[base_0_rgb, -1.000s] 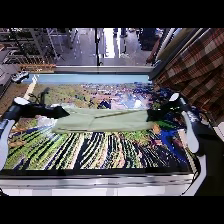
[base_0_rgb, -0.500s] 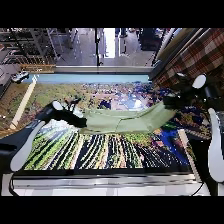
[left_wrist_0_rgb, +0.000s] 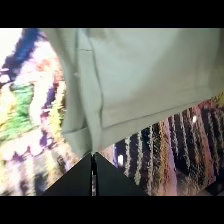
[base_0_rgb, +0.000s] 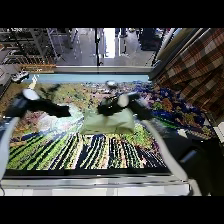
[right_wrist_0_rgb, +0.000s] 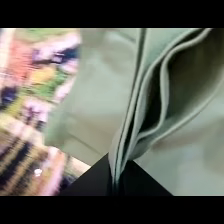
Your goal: Fold the clothes and pants, and hang the long-sleeved shirts on hangers.
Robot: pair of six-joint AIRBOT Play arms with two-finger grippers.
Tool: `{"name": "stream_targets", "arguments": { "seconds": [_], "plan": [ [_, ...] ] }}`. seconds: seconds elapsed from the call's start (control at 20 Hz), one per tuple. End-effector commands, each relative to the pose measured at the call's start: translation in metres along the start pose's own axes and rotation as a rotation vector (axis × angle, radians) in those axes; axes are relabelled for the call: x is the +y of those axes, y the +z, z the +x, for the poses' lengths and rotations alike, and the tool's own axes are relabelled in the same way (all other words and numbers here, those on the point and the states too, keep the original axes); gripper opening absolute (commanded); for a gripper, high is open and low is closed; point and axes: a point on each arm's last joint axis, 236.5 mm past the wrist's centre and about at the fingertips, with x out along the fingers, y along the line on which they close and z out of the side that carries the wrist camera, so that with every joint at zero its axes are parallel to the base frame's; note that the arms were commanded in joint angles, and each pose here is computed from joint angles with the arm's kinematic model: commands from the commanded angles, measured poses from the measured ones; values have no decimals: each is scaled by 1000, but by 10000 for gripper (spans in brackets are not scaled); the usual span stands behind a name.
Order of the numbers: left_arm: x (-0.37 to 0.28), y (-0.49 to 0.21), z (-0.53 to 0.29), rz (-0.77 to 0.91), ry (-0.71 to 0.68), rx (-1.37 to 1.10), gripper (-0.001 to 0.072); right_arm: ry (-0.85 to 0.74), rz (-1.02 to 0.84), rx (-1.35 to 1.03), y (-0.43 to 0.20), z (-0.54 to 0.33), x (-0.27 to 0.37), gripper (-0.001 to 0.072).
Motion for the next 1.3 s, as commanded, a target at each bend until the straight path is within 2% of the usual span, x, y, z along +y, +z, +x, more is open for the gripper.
{"name": "stream_targets", "arguments": {
  "seconds": [0.0, 0.05, 0.1, 0.15, 0.25, 0.35, 0.45, 0.6, 0.7, 0.75, 0.95, 1.25],
  "plan": [
    [19, 1, -70, -40, 39, -88, 9, 209, 50, 16, -21, 92, 70, 102],
    [22, 5, -73, -38, 46, -106, 8, 276, 53, 25, -21, 97, 84, 302],
    [24, 7, -70, -27, 49, -111, 8, 313, 48, 10, -11, 91, 88, 379],
    [17, 10, -63, 2, 25, -110, 9, 313, 9, -4, 1, 74, 83, 391],
    [-4, 15, -42, 50, -49, -107, 9, 189, -46, -14, 25, 25, 33, 407],
    [-25, 22, -13, 85, -123, -105, 9, 10, -3, 19, 31, -37, -47, 452],
    [-38, 25, 26, 100, -143, -89, 9, -56, 98, 76, 13, -91, -110, 505],
    [-51, 14, 90, 110, -154, -23, 9, -48, 277, 197, -40, -111, -172, 619],
    [-54, 5, 124, 121, -140, 10, 8, 45, 340, 221, -66, -91, -187, 648],
    [-49, 2, 135, 106, -116, 22, 8, 94, 347, 201, -70, -79, -190, 695],
    [-26, 7, 144, 73, -16, 40, 7, 257, 398, 87, -56, -39, -210, 695],
    [-29, 26, 142, 69, -20, 13, 7, 371, 353, 129, -41, -3, -203, 694]
  ]
}}
